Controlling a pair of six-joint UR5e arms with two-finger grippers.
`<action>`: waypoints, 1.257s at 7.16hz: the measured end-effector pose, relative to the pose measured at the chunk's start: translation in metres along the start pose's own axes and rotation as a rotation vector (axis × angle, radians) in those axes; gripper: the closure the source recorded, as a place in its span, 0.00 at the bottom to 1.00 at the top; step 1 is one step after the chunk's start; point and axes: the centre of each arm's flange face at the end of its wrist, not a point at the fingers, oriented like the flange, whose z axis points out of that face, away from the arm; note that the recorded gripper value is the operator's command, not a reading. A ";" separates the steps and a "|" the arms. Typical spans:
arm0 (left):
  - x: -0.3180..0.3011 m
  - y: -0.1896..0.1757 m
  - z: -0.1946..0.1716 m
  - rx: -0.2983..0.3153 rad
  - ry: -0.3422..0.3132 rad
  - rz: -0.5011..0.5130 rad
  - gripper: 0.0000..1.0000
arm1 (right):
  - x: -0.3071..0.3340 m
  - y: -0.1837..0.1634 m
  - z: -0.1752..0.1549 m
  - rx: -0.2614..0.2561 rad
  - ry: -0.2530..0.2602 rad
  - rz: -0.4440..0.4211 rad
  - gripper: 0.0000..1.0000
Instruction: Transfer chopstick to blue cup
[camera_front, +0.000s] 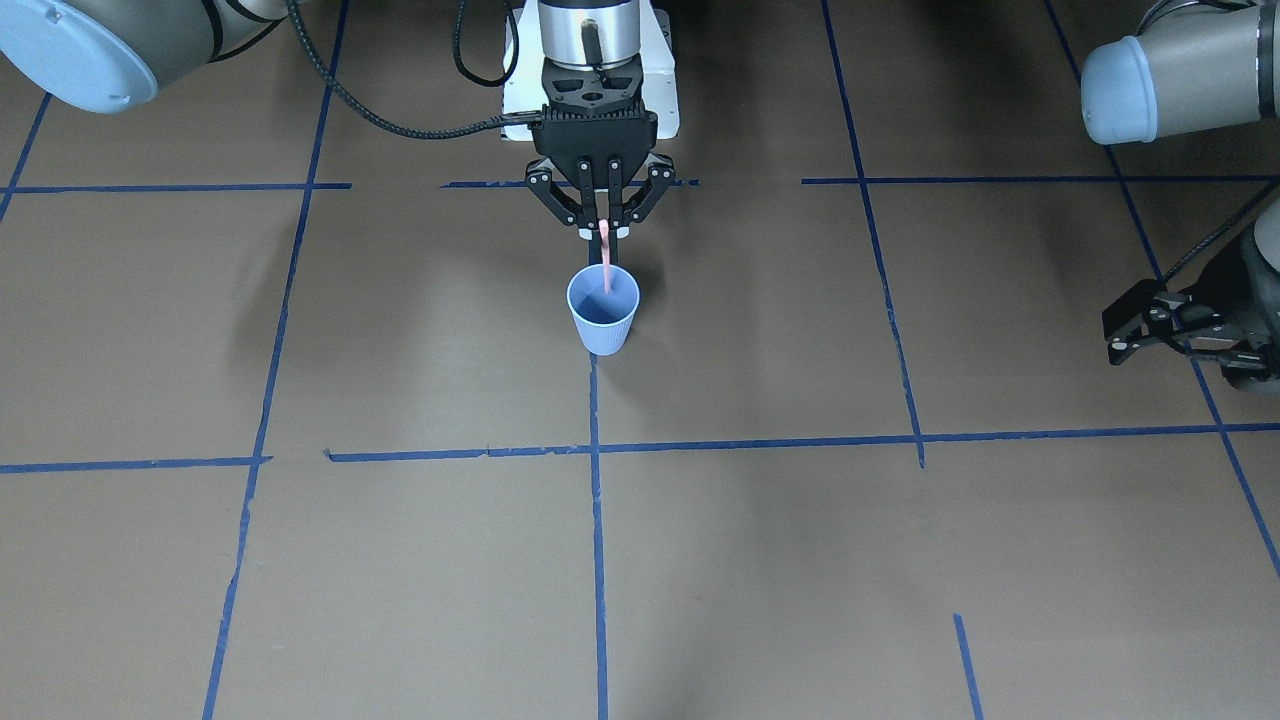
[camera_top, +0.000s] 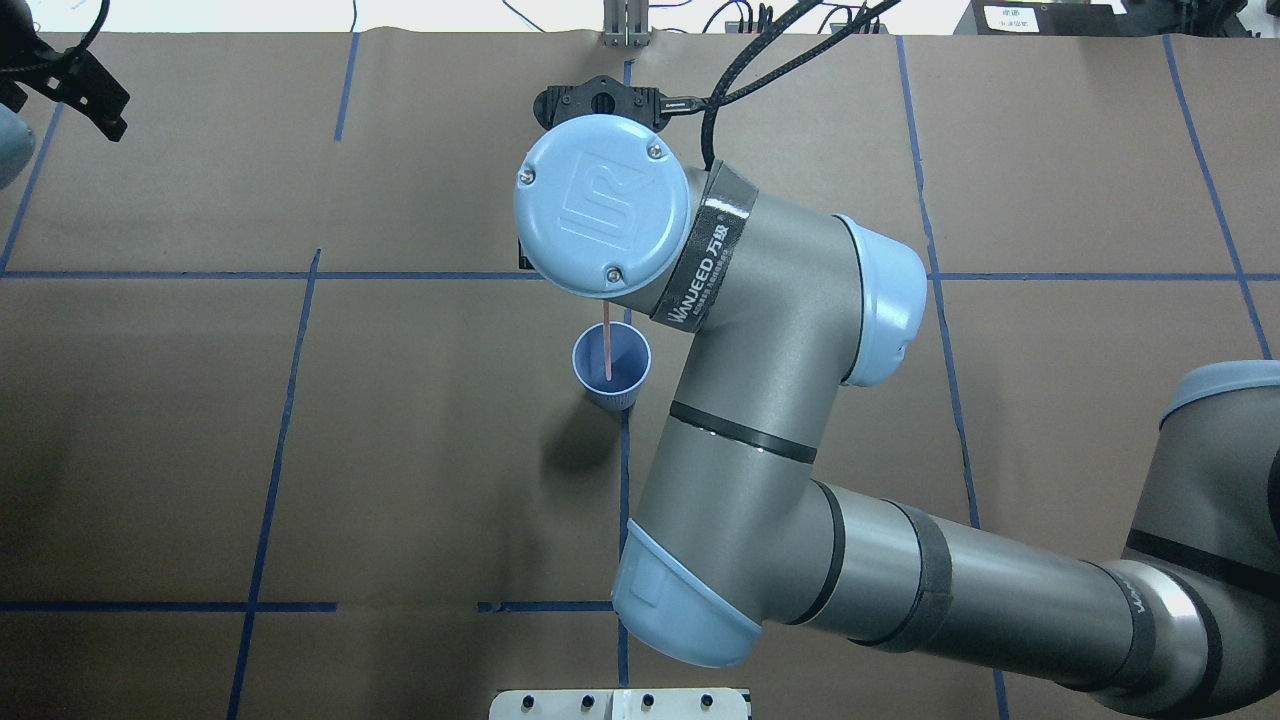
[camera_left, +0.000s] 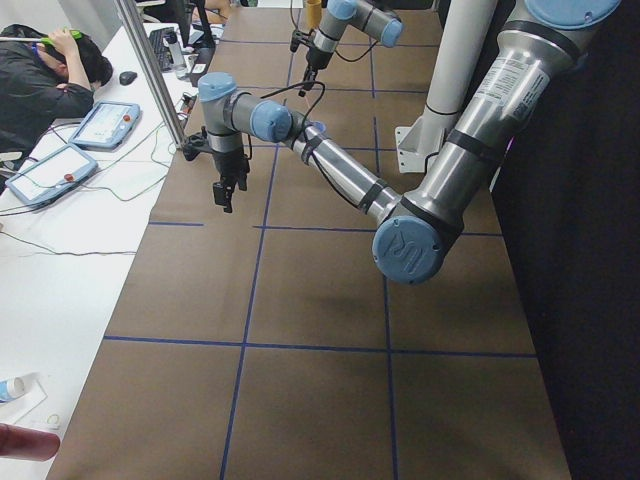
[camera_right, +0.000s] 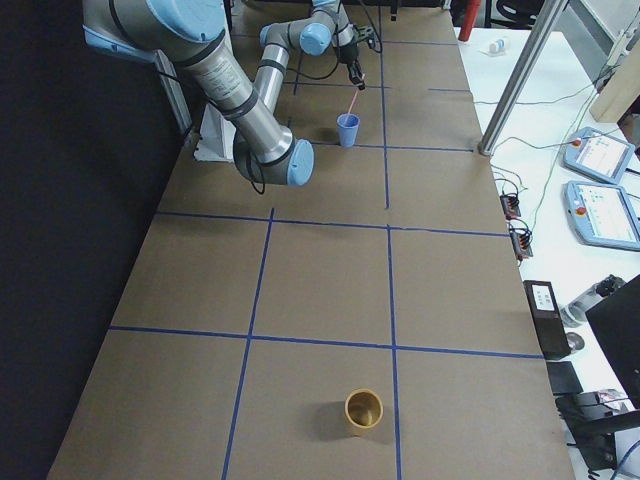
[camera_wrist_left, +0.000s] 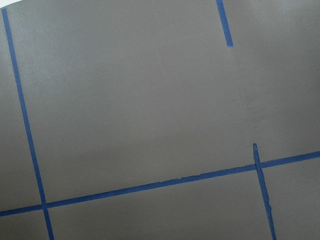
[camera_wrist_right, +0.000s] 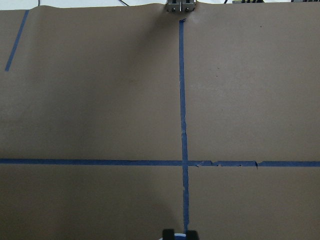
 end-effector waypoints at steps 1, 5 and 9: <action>0.000 0.000 0.000 0.000 0.000 0.000 0.00 | 0.000 0.005 0.004 -0.002 0.006 -0.004 0.00; -0.003 0.000 -0.002 0.003 -0.001 -0.007 0.00 | 0.016 -0.006 -0.015 -0.015 -0.015 0.014 0.00; -0.095 0.031 -0.007 -0.012 0.030 0.016 0.00 | 0.213 -0.080 -0.043 -0.156 0.001 -0.056 0.00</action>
